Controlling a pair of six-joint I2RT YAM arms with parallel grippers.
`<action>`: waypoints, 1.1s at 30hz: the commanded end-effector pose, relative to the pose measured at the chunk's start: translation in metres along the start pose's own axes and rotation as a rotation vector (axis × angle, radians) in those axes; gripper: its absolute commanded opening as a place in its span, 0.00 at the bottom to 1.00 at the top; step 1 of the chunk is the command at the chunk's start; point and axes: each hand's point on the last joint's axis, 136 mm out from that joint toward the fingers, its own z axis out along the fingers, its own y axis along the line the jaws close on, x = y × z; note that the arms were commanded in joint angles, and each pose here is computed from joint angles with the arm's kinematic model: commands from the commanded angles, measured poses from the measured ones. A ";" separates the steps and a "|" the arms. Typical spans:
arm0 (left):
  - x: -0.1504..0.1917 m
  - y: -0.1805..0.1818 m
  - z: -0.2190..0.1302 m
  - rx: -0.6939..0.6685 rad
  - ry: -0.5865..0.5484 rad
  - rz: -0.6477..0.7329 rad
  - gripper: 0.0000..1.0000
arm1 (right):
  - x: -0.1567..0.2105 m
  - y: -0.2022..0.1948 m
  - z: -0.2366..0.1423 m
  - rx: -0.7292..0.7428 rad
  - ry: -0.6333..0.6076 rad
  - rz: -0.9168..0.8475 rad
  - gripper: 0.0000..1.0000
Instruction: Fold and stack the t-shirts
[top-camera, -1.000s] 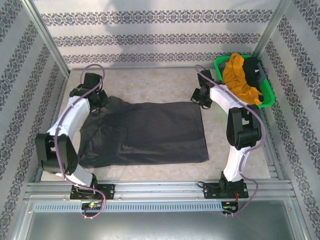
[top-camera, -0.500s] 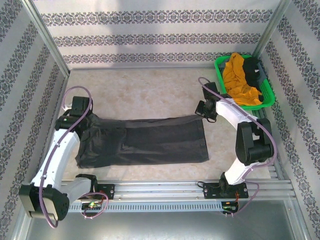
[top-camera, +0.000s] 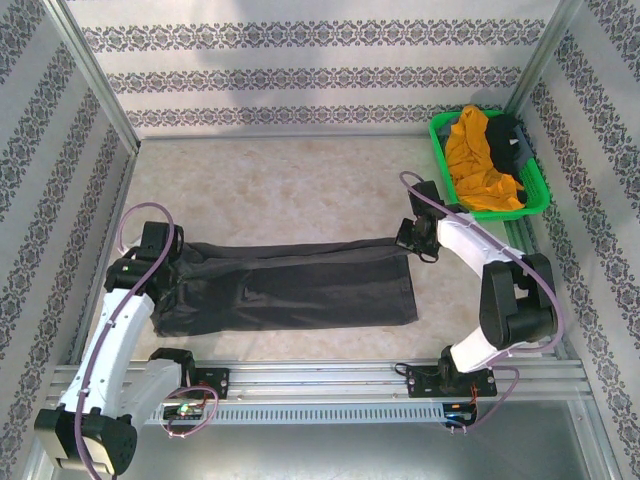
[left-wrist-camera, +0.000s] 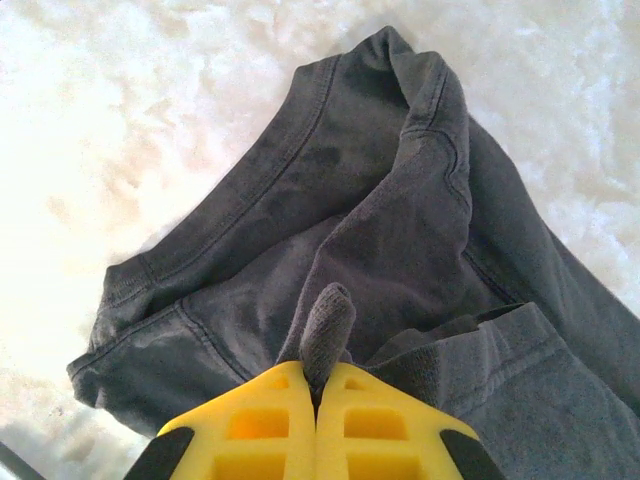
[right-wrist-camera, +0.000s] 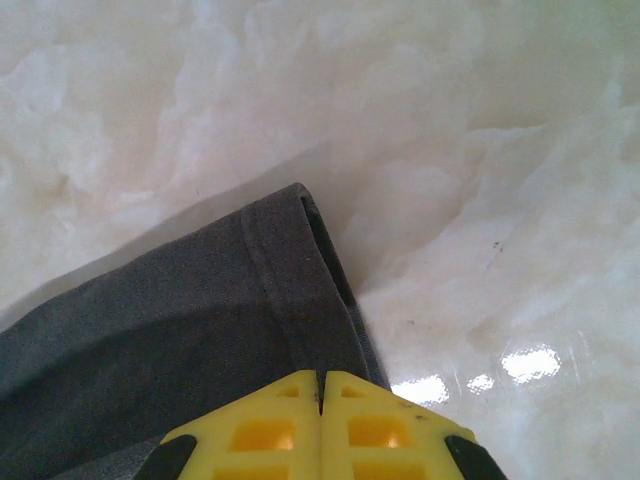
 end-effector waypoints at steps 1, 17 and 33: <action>0.015 0.020 -0.002 -0.069 0.040 -0.010 0.00 | 0.009 -0.012 -0.003 0.047 0.001 -0.014 0.00; 0.056 0.044 0.010 -0.146 0.162 -0.057 0.00 | 0.042 -0.030 0.010 0.093 0.109 0.011 0.02; 0.082 0.040 0.023 -0.128 0.262 -0.143 0.00 | 0.033 0.003 -0.014 0.013 0.050 0.023 0.23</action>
